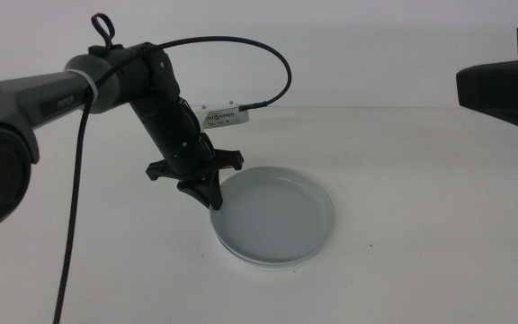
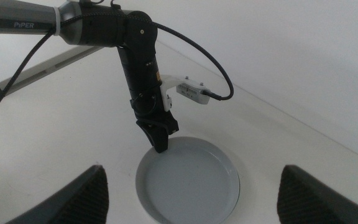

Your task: Stack the three bowls on top of each other.

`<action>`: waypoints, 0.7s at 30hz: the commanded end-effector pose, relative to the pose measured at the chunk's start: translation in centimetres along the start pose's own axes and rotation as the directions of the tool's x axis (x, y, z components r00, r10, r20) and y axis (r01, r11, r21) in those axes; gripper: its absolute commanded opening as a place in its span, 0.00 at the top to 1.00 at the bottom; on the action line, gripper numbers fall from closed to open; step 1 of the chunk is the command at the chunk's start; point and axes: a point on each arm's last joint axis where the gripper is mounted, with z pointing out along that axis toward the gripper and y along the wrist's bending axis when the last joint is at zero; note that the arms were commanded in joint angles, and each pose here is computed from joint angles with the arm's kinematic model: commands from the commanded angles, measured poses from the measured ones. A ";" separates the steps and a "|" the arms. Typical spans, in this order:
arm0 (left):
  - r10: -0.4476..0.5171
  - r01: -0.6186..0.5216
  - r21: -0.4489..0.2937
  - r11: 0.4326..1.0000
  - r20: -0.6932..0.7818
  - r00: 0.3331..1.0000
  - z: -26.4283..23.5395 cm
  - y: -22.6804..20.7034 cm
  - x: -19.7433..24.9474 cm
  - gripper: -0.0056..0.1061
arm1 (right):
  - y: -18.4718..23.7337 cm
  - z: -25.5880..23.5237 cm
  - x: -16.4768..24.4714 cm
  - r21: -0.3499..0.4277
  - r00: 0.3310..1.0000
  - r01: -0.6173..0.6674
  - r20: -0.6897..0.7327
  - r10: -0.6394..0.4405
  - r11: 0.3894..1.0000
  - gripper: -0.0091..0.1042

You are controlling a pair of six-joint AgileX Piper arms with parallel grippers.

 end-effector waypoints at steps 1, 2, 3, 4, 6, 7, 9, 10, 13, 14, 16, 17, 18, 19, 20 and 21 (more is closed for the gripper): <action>0.017 -0.018 0.049 0.999 0.006 1.000 -0.3 -0.8 0.1 0.91 | -0.1 0.0 0.0 0.010 1.000 0.008 0.012 -0.008 1.000 0.10; 0.027 -0.028 0.070 0.997 0.017 1.000 -0.5 -0.9 0.0 0.88 | -0.1 0.0 0.0 0.010 1.000 0.008 0.012 -0.008 1.000 0.10; 0.038 -0.040 0.092 0.995 0.025 0.999 -0.7 -0.9 -0.1 0.85 | -0.1 0.0 0.0 0.010 1.000 0.008 0.012 -0.008 1.000 0.10; 0.041 -0.045 0.108 0.993 0.035 0.999 -0.9 -0.9 -0.2 0.81 | -0.1 0.0 0.0 0.010 1.000 0.008 0.012 -0.008 1.000 0.10; 0.038 -0.045 0.122 0.991 0.059 0.998 -1.7 -1.0 -0.3 0.70 | -0.1 0.0 0.0 0.010 1.000 0.008 0.012 -0.008 1.000 0.10; 0.042 -0.049 0.116 0.992 0.067 0.997 -2.0 -1.0 -0.3 0.64 | -0.1 0.0 0.0 0.010 1.000 0.008 0.012 -0.008 1.000 0.10; 0.058 -0.065 0.085 0.994 0.090 0.994 -3.3 -1.0 0.0 0.49 | -0.1 0.0 0.0 0.010 1.000 0.008 0.012 -0.008 1.000 0.10; 0.065 -0.071 0.064 0.995 0.102 0.993 -3.9 -1.0 0.1 0.41 | -0.1 0.0 0.0 0.010 1.000 0.008 0.012 -0.008 1.000 0.10; 0.089 -0.089 -0.007 0.996 0.133 0.987 -5.7 -1.1 0.7 0.14 | -0.1 0.0 0.0 0.010 1.000 0.008 0.012 -0.008 1.000 0.10; 0.097 -0.096 -0.013 0.995 0.146 0.985 -6.3 -1.2 0.8 0.11 | -0.1 0.0 0.0 0.010 1.000 0.008 0.012 -0.008 1.000 0.10; 0.145 -0.144 -0.018 0.989 0.191 0.971 -8.3 -1.7 1.4 0.11 | -0.1 0.0 0.0 0.010 1.000 0.008 0.012 -0.008 1.000 0.10; 0.166 -0.165 -0.024 0.986 0.226 0.960 -9.8 -2.0 1.8 0.11 | -0.1 0.0 0.0 0.010 1.000 0.008 0.012 -0.008 1.000 0.10; 0.186 -0.183 -0.039 0.982 0.264 0.946 -11.5 -2.5 2.5 0.11 | -0.1 0.0 0.0 0.010 1.000 0.008 0.012 -0.008 1.000 0.10; 0.206 -0.198 -0.057 0.979 0.306 0.929 -13.4 -2.9 3.4 0.11 | -0.1 0.0 0.0 0.010 1.000 0.008 0.012 -0.008 1.000 0.10; 0.229 -0.215 -0.078 0.973 0.349 0.909 -15.4 -3.5 4.5 0.11 | -0.1 0.0 0.0 0.010 1.000 0.008 0.012 -0.008 1.000 0.10; 0.249 -0.226 -0.103 0.969 0.389 0.887 -17.3 -4.1 5.8 0.11 | -0.1 0.0 0.0 0.010 1.000 0.008 0.012 -0.008 1.000 0.10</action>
